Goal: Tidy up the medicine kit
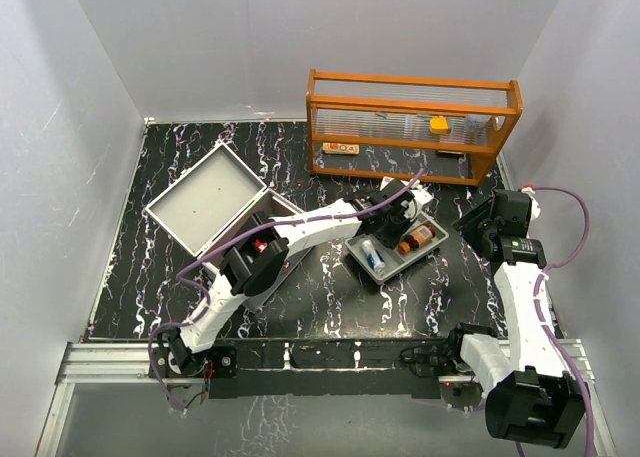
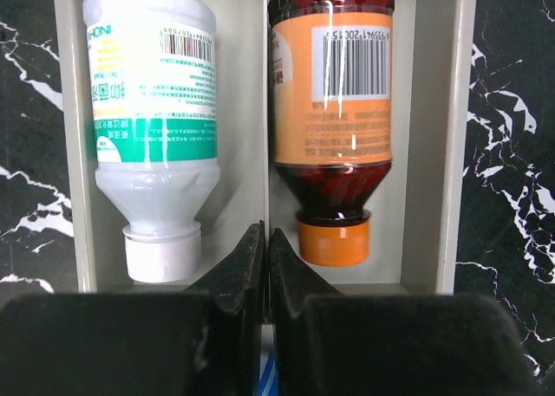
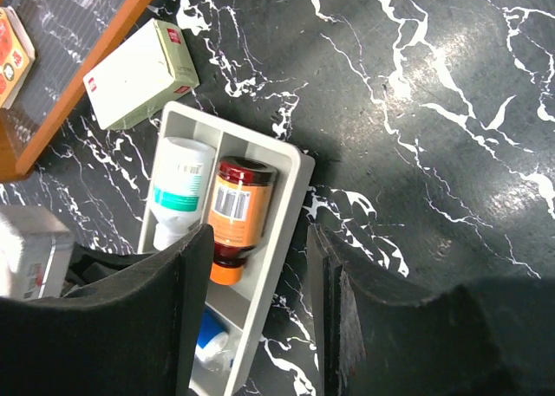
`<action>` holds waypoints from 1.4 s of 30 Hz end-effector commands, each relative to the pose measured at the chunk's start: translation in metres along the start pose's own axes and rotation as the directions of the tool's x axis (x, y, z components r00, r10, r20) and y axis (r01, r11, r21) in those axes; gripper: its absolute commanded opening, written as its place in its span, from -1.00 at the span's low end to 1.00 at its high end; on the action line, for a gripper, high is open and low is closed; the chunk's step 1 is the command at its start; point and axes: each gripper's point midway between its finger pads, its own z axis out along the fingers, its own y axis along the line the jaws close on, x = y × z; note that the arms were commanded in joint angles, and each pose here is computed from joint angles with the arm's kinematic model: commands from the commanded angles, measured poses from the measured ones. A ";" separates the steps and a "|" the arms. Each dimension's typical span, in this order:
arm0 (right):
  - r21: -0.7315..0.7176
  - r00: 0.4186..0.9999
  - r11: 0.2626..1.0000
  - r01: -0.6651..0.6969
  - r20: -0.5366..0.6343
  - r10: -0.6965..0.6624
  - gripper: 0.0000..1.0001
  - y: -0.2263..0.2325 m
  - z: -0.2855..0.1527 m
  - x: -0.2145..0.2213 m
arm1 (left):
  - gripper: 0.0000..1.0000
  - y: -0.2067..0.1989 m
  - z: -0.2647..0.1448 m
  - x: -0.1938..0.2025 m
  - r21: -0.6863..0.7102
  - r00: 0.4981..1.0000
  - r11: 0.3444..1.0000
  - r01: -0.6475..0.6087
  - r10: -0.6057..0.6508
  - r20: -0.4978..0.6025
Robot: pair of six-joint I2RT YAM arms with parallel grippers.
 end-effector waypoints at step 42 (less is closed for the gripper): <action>-0.101 0.987 0.995 0.023 0.162 -0.007 -0.10 0.056 -0.051 -0.074 | -1.00 -0.021 -0.206 -0.099 -0.196 0.967 0.979 -0.052 0.099 0.236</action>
